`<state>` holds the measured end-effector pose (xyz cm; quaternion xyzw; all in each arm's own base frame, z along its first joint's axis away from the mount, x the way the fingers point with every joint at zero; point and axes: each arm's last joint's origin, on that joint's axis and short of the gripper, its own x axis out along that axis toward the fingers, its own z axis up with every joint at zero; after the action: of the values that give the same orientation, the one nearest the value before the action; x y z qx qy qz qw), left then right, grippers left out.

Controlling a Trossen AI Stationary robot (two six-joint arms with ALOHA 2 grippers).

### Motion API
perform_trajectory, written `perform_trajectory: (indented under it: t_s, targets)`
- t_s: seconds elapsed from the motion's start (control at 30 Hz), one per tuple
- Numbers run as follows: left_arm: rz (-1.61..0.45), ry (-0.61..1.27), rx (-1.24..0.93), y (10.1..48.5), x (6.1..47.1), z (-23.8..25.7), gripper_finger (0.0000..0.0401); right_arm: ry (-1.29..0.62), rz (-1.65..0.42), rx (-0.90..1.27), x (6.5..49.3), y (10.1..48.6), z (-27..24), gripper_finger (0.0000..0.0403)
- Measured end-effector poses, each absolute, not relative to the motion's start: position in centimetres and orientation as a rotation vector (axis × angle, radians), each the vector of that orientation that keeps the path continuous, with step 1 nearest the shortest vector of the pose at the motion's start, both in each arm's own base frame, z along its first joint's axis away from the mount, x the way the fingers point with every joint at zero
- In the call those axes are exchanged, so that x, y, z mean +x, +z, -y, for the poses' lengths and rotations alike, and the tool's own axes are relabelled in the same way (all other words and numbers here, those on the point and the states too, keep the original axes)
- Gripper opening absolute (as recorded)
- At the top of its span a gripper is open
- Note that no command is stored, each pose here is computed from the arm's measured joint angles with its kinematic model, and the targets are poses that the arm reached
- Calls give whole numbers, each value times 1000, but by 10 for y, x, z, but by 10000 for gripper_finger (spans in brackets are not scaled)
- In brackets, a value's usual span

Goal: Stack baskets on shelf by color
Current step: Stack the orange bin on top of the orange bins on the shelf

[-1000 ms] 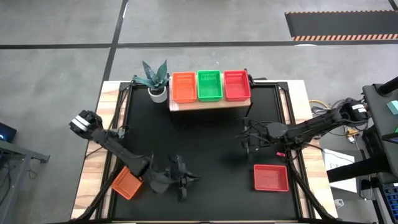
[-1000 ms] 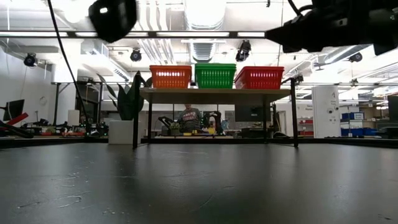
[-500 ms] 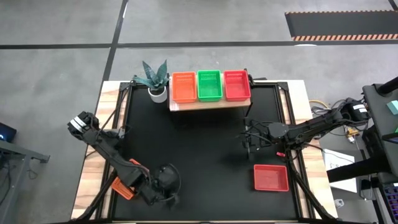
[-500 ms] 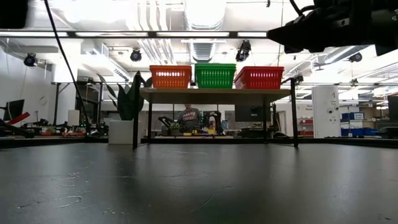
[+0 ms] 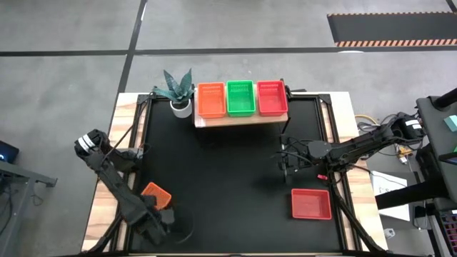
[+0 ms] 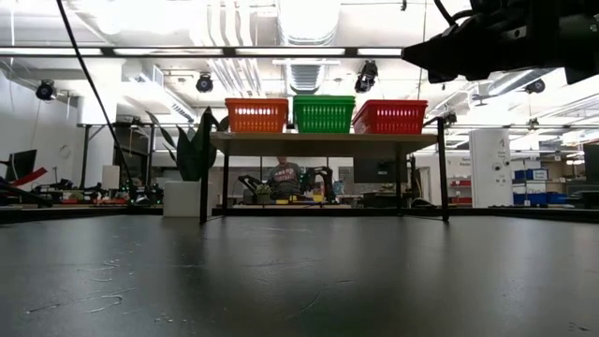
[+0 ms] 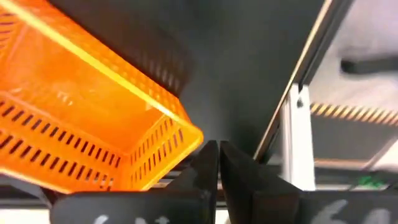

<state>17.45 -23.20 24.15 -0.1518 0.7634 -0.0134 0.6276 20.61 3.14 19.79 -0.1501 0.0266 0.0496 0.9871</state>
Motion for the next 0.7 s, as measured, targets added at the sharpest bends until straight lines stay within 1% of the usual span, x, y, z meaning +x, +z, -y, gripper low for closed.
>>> perform_trajectory:
  t_s: [0.07,0.13,0.27,0.33,0.47,0.57,0.7]
  targets:
    - [-1755,-92,-280,238,164,239,0,99,-54,-294,206,198,-31,8]
    - [-1771,-109,-232,235,153,244,0,100,-54,-293,206,198,-31,8]
    - [-1779,-137,-192,233,143,250,1,102,-67,-295,206,197,-31,8]
    - [-1780,-145,-180,233,140,251,9,102,-67,-295,206,197,-31,8]
    - [-1792,-141,-155,228,135,251,48,101,-67,-289,206,197,-31,8]
    - [-1803,-130,-125,221,132,248,92,102,-69,-279,206,197,-31,8]
    - [-1810,-185,-40,213,127,245,150,102,-72,-270,206,196,-31,8]
